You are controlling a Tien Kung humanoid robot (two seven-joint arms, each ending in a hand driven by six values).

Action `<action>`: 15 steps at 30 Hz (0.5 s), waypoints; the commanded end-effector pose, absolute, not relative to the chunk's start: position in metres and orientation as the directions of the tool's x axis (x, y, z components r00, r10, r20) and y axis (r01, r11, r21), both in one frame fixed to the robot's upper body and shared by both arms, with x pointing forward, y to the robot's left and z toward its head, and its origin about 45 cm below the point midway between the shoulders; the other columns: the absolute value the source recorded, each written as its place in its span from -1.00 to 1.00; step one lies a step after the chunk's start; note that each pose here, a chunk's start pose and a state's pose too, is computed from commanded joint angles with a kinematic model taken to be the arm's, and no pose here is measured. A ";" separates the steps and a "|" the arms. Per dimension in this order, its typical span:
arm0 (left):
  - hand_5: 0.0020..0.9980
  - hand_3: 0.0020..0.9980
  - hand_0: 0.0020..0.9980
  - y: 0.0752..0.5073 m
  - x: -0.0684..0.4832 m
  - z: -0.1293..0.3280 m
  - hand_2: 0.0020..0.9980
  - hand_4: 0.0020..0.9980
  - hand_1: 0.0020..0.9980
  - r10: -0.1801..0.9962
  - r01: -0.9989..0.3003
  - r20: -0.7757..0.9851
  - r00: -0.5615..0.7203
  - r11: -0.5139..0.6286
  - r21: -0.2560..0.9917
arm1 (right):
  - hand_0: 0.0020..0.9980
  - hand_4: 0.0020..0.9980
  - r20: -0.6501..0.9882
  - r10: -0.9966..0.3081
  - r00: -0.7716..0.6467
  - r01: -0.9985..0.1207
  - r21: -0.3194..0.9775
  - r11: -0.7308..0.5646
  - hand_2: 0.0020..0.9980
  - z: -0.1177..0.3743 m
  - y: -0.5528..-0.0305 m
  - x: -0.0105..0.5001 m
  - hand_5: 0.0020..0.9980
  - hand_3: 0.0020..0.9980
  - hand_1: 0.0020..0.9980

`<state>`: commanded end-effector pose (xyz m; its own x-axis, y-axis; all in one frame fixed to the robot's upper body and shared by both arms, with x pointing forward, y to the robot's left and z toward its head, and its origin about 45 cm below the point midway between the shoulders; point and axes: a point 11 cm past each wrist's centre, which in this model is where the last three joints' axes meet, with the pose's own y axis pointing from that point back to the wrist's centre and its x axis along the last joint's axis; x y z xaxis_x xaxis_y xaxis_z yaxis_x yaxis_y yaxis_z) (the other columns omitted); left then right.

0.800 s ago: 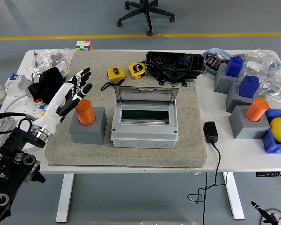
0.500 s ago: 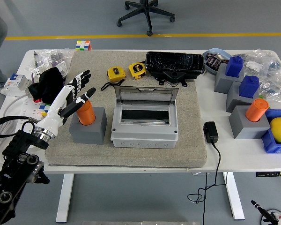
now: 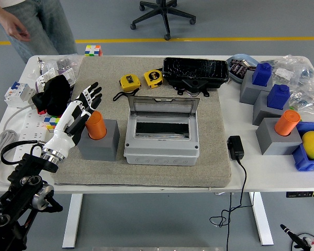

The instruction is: Fetch the battery,place it into the box,close the lid of the box

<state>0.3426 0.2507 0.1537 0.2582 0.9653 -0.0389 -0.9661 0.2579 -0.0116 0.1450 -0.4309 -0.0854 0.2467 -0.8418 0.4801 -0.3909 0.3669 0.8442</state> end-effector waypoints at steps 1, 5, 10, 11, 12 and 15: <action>0.32 1.00 0.88 0.250 0.342 0.153 1.00 1.00 1.00 0.965 -0.966 -0.049 0.257 0.257 -0.012 | 0.76 1.00 0.479 -0.842 0.247 -0.391 0.845 0.366 0.61 -0.086 -0.430 0.145 1.00 0.69 0.71; 0.32 1.00 0.88 0.250 0.341 0.149 1.00 1.00 1.00 0.965 -0.968 -0.075 0.251 0.251 -0.005 | 0.76 1.00 0.477 -0.843 0.248 -0.390 0.846 0.364 0.61 -0.086 -0.429 0.144 1.00 0.69 0.71; 0.00 1.00 0.89 0.254 0.343 0.145 1.00 1.00 1.00 0.971 -0.971 -0.034 0.237 0.238 0.010 | 0.76 1.00 0.478 -0.843 0.246 -0.391 0.845 0.365 0.61 -0.086 -0.430 0.145 1.00 0.69 0.71; 0.00 1.00 0.89 0.255 0.343 0.144 1.00 1.00 1.00 0.972 -0.972 -0.028 0.235 0.235 0.012 | 0.76 1.00 0.478 -0.843 0.245 -0.391 0.845 0.366 0.61 -0.086 -0.430 0.145 1.00 0.69 0.71; 0.00 1.00 0.89 0.255 0.343 0.143 1.00 1.00 1.00 0.972 -0.972 -0.024 0.234 0.234 0.014 | 0.76 1.00 0.478 -0.843 0.245 -0.391 0.845 0.366 0.61 -0.085 -0.430 0.145 1.00 0.69 0.71; -0.17 0.99 0.84 0.257 0.343 0.142 1.00 1.00 1.00 0.974 -0.974 0.004 0.227 0.227 0.019 | 0.76 1.00 0.479 -0.843 0.244 -0.391 0.844 0.366 0.61 -0.085 -0.431 0.145 1.00 0.69 0.71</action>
<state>0.3432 0.2567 0.1421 0.2268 0.9739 0.0044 -0.9738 0.2266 0.0194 0.1452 -0.4306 -0.0854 0.2437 -0.8435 0.4787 -0.3908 0.3664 0.8444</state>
